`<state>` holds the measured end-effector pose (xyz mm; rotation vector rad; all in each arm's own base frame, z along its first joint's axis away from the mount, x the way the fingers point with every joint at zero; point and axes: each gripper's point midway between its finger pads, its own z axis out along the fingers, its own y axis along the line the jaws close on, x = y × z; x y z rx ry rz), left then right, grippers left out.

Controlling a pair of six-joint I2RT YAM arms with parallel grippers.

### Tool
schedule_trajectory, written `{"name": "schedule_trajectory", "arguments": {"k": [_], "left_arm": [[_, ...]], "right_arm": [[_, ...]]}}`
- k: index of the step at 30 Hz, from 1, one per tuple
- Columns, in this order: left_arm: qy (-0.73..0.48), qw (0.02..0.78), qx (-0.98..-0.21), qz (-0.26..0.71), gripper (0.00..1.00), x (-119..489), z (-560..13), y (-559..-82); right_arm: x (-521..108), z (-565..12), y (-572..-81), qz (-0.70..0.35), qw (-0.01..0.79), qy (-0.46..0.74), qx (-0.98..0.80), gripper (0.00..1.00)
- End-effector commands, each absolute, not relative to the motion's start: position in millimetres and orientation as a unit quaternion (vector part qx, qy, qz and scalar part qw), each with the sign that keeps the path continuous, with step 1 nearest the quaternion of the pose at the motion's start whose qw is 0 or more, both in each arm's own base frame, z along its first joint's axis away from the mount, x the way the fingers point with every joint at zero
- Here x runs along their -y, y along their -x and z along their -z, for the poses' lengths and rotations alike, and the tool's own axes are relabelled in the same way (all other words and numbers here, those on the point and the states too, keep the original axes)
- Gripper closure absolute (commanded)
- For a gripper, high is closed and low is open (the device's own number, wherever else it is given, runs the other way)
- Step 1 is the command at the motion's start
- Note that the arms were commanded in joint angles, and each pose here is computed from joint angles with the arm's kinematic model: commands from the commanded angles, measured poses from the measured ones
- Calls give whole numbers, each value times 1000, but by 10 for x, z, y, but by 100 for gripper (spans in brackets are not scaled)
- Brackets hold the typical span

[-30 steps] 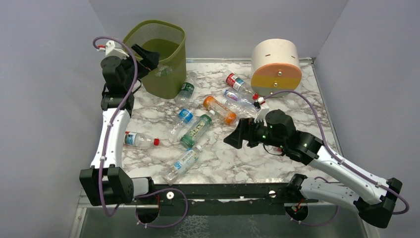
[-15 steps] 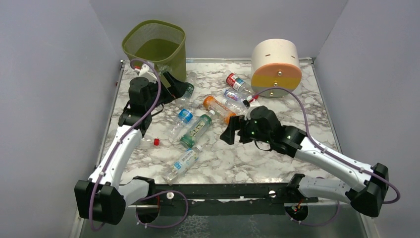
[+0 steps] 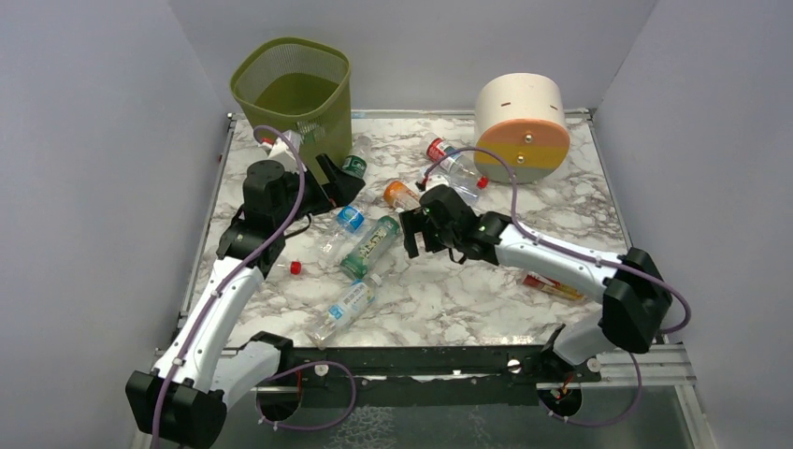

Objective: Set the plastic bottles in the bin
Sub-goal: Pick up the plastic bottle at the center of the board.

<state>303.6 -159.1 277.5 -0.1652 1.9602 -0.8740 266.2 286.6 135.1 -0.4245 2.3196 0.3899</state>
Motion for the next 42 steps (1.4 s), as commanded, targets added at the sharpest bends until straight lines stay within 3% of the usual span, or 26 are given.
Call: {"name": "schedule_trajectory", "arguments": {"k": [1,15,30,36,42], "left_arm": [[46,448,-815,366,1,1666,-2643,-2794],[39,426,-826,368,1,1713,-2508,-2576],[40,424,-828,365,1,1733,-2502,-2577],[40,423,-828,365,1,1743,-2505,-2571],[42,421,-829,366,1,1753,-2495,-2556]], "right_arm": [[-2916,-1358,-3033,-117,400,181,-891,7],[-2867,-966,-3600,-73,380,190,-902,12],[-2895,-529,-3757,-72,336,201,-917,10],[-2886,-589,-3757,-76,342,200,-915,31],[-2832,-806,-3709,-85,359,194,-909,35]]}}
